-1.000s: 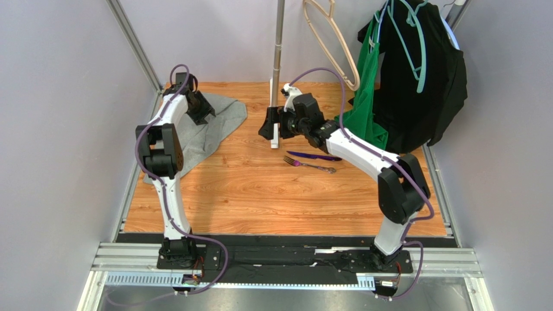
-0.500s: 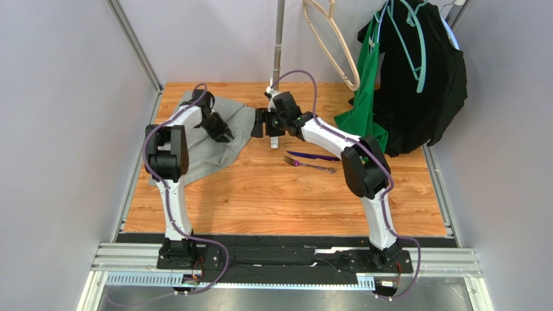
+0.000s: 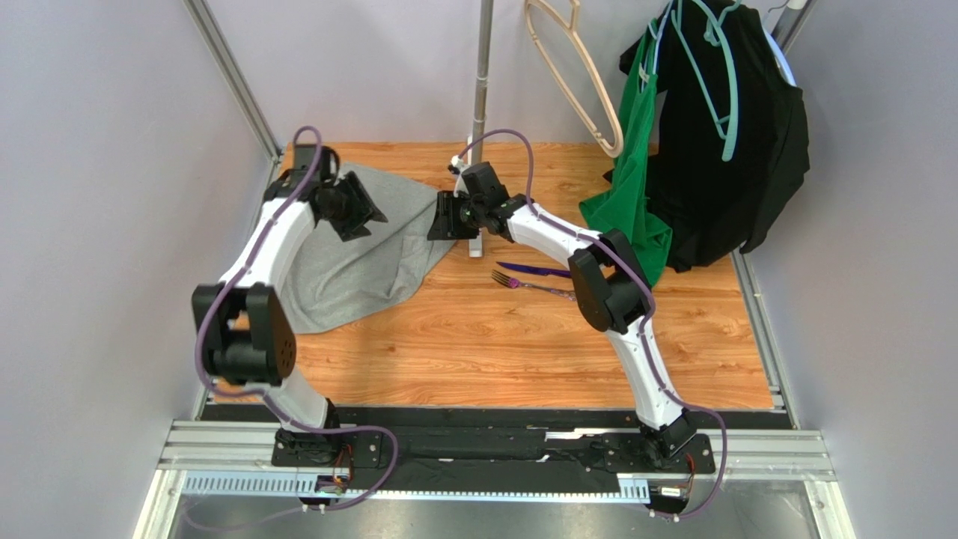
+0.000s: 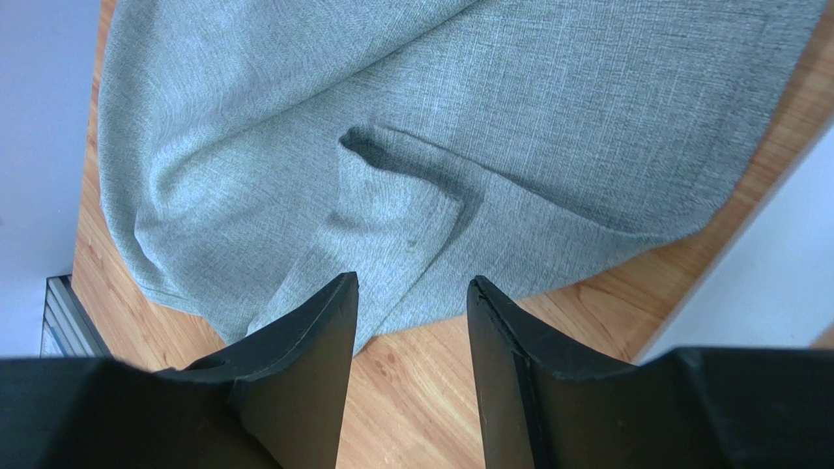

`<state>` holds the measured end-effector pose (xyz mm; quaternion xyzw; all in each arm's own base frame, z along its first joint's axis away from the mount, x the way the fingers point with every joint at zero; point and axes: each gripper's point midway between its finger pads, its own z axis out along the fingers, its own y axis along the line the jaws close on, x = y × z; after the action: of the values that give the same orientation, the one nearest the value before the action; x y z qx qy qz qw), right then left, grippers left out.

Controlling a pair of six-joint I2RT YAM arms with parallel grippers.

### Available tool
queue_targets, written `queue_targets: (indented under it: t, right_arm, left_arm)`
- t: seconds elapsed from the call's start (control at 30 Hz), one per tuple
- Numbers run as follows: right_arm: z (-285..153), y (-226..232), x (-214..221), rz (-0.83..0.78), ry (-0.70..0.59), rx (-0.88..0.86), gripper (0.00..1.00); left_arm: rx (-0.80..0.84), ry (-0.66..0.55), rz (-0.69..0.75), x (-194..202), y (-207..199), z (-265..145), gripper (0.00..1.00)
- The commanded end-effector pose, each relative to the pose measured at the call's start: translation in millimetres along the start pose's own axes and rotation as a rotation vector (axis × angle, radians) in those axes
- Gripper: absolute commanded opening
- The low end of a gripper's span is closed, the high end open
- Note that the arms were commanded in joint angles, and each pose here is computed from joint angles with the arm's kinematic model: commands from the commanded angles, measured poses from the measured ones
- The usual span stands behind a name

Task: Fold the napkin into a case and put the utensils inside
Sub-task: Pick up the crumpled napkin from the center of the board.

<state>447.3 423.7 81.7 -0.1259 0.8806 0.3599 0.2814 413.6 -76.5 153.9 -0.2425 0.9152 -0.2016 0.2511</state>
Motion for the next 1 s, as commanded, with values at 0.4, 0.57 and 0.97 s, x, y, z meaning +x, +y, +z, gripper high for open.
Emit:
queue_targets:
  t: [0.4, 0.57, 0.97]
  right_arm:
    - [43, 7, 1, 0.027, -0.007, -0.094, 0.51]
    - [53, 16, 0, 0.045, -0.007, -0.126, 0.49]
    - [62, 23, -18, 0.050, -0.072, -0.142, 0.25]
  left_arm:
    - [-0.142, -0.228, -0.306, 25, 130, -93, 0.55]
    - [-0.150, -0.222, -0.312, 31, 135, -96, 0.54]
    - [-0.180, -0.217, -0.307, 36, 142, -98, 0.54]
